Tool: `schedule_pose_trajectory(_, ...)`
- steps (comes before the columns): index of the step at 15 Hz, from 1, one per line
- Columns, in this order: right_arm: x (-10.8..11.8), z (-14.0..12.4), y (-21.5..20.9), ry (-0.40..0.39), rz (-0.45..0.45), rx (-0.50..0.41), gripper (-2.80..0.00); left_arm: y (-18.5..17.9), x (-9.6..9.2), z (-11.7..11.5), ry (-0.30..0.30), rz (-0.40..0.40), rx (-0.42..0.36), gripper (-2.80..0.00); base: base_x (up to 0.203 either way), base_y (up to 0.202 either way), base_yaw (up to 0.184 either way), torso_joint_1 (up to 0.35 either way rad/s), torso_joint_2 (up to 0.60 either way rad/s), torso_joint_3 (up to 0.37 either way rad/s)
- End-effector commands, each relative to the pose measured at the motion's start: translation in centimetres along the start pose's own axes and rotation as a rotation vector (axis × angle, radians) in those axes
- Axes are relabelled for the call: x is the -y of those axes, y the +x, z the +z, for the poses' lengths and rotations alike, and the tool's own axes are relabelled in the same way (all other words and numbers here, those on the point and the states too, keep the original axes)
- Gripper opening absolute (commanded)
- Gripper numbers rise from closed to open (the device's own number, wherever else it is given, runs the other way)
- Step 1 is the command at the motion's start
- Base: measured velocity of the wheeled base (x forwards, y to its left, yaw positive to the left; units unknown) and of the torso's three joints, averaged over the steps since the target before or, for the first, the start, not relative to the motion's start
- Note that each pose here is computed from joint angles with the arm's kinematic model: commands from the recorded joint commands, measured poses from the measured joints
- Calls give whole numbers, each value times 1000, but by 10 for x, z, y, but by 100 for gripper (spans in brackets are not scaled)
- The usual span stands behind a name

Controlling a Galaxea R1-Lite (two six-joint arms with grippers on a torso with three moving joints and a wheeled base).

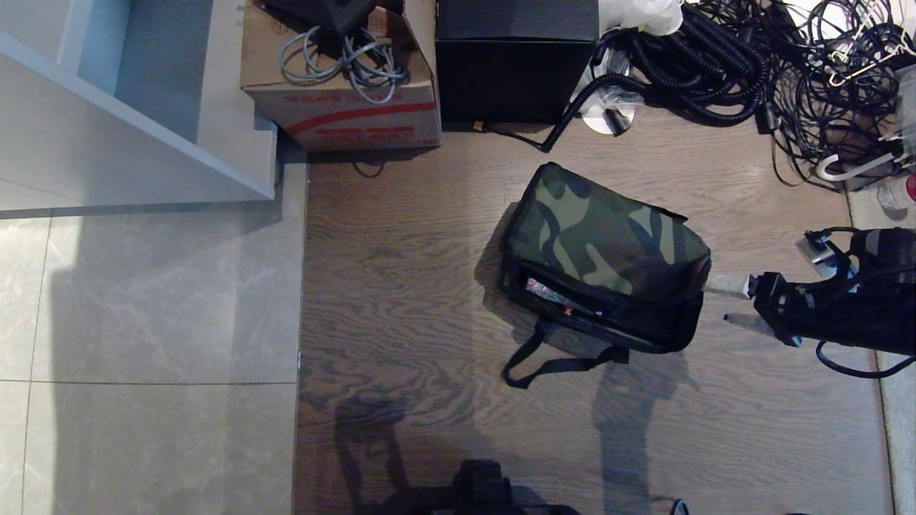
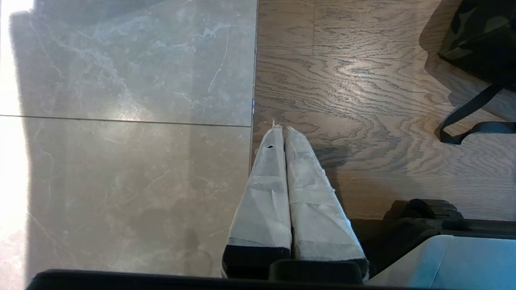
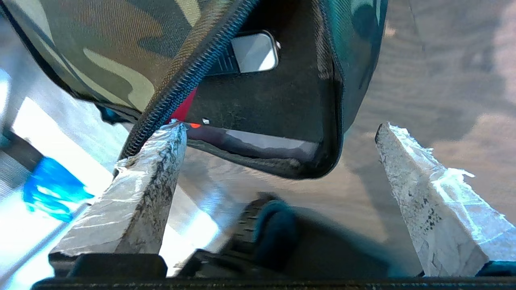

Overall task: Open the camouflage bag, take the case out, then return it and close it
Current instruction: Open the top of the storage box

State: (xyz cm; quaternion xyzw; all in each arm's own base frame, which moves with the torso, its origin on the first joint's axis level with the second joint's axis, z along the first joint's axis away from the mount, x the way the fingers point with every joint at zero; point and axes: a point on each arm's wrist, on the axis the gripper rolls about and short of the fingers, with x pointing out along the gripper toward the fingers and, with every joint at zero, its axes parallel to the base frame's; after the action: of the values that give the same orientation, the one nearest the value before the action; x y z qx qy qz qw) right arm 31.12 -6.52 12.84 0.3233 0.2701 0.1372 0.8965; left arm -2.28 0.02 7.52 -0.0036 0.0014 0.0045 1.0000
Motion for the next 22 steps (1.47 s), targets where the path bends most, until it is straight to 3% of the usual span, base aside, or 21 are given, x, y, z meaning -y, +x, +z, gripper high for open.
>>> schedule_pose_trajectory(1, -6, 2, 6, 76, 17, -4, 0, 0, 0, 0, 0, 0, 0, -280, 0, 0, 0, 0, 0, 0)
schedule_pose_trajectory(3, -11, 9, 9, 182, 36, 9, 0, 0, 0, 0, 0, 0, 0, -280, 0, 0, 0, 0, 0, 0)
schedule_pose_trajectory(6, -11, 2, 16, 238, 32, -25, 0, 0, 0, 0, 0, 0, 0, -280, 0, 0, 0, 0, 0, 0)
schedule_pose_trajectory(9, -18, 4, 23, 432, 61, -36, 0, 0, 0, 0, 0, 0, 0, -280, 0, 0, 0, 0, 0, 0)
schedule_pose_trajectory(14, -21, 4, 26, 447, 66, -42, 0, 0, 0, 0, 0, 0, 0, -280, 0, 0, 0, 0, 0, 0)
schedule_pose_trajectory(18, -34, 21, 15, 410, 104, 19, 0, 0, 0, 0, 0, 0, 0, -280, 0, 0, 0, 0, 0, 0)
schedule_pose_trajectory(22, -39, 33, 6, 425, 130, 59, 0, 0, 0, 0, 0, 0, 0, -280, 0, 0, 0, 0, 0, 0)
